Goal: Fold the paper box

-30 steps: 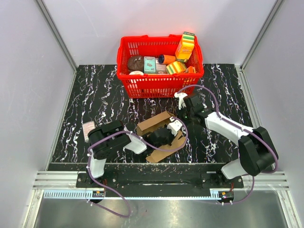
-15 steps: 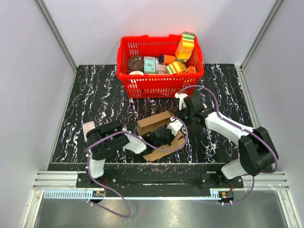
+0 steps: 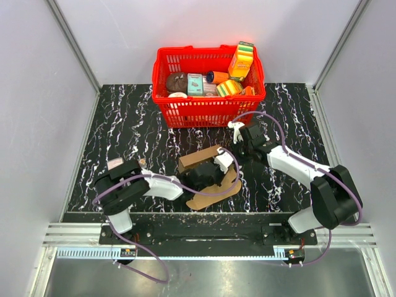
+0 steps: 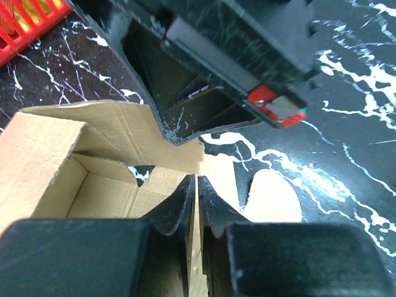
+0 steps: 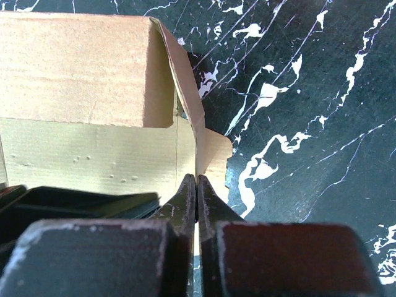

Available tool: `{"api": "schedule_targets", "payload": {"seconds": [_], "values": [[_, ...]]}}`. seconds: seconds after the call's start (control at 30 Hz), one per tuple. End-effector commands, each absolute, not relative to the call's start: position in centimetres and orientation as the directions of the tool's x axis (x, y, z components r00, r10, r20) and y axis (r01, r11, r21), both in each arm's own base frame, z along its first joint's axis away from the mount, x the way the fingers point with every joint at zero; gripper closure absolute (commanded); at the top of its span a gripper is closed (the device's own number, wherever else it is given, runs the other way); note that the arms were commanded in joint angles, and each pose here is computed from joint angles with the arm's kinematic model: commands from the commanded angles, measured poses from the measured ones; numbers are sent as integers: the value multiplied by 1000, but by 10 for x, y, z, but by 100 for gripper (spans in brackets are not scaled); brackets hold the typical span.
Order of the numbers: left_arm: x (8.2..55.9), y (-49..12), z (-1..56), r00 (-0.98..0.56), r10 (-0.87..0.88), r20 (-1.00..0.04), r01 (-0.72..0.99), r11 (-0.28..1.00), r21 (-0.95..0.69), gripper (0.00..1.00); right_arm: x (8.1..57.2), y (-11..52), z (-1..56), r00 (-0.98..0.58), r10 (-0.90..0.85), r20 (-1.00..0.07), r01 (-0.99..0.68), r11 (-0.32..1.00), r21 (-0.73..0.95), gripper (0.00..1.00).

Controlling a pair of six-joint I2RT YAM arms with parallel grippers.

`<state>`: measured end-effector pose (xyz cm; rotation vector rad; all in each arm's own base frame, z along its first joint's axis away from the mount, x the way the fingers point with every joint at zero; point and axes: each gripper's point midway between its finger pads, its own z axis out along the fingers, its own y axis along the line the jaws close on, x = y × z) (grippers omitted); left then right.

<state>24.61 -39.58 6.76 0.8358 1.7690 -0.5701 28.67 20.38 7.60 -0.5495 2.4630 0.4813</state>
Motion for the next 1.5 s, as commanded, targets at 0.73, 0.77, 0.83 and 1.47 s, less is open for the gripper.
{"api": "schedule_targets", "payload": {"seconds": [0.73,0.77,0.83,1.47], "values": [[231,-306,180,-86,104,-991,698,716,15,100,282,203,76,-777,-278,-565,-470,854,226,100],[233,-304,179,-92,100,-991,692,722,9,100,281,204,76,-778,-275,-565,-470,852,231,100],[242,-297,172,-106,103,-989,673,739,4,100,281,205,77,-776,-279,-566,-474,849,231,100],[265,-273,125,-214,131,-968,595,803,-23,100,271,213,82,-769,-288,-571,-495,834,244,100]]}}
